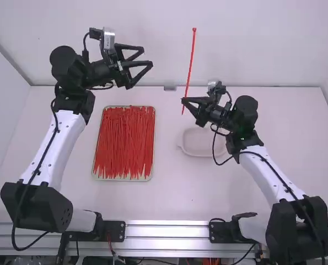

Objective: Fasten the cable tie

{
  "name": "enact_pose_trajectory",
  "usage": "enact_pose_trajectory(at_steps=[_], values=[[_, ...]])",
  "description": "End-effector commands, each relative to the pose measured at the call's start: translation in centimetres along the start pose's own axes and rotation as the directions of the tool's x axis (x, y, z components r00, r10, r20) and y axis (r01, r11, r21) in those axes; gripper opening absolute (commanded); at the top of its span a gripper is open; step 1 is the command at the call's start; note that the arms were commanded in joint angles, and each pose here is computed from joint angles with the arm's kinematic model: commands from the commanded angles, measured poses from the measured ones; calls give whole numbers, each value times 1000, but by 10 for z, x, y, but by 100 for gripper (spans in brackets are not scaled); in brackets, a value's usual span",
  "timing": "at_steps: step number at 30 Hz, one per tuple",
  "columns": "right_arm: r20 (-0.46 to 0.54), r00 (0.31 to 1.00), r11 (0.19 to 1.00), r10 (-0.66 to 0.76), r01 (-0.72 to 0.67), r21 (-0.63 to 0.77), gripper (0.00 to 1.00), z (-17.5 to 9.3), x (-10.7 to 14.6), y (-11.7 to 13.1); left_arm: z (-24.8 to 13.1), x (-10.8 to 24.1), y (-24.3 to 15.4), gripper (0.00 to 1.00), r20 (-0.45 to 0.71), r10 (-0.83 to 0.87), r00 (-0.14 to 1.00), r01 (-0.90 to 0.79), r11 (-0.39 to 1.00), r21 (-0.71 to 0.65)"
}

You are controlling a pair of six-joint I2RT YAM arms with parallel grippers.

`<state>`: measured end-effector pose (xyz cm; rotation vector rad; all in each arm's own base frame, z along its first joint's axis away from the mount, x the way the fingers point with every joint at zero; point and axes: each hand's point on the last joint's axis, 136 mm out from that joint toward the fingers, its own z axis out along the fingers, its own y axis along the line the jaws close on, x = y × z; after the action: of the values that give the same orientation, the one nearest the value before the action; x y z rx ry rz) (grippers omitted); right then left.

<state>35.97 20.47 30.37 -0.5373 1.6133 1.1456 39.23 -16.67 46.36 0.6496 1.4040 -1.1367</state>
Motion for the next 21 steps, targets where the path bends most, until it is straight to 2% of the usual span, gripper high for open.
enact_pose_trajectory(at_steps=[1, 5, 12, 15, 16, 21], values=[[56, 998, 998, -19, 15, 62, 0, -3, -26, -8, -6, -18, 9, 99, 48, 42, 998, -38, 996, -74], [54, 998, 987, -15, 7, 160, 0, -4, -34, -23, -7, -18, 13, 99, 48, 55, 997, -50, 994, -93], [14, 999, 904, -36, 27, 428, 0, -7, -45, -55, -8, -19, 16, 99, 55, 77, 996, -70, 991, -115], [16, 999, 815, -35, 19, 579, 0, -15, -50, -71, -7, -21, 20, 99, 67, 67, 995, -57, 988, -144], [17, 999, 804, -35, 18, 595, 0, -16, -50, -73, -7, -21, 21, 99, 69, 67, 995, -57, 987, -148], [0, 999, 638, -45, 29, 769, 0, -29, -47, -84, -9, -23, 24, 99, 76, 67, 995, -54, 986, -160]])
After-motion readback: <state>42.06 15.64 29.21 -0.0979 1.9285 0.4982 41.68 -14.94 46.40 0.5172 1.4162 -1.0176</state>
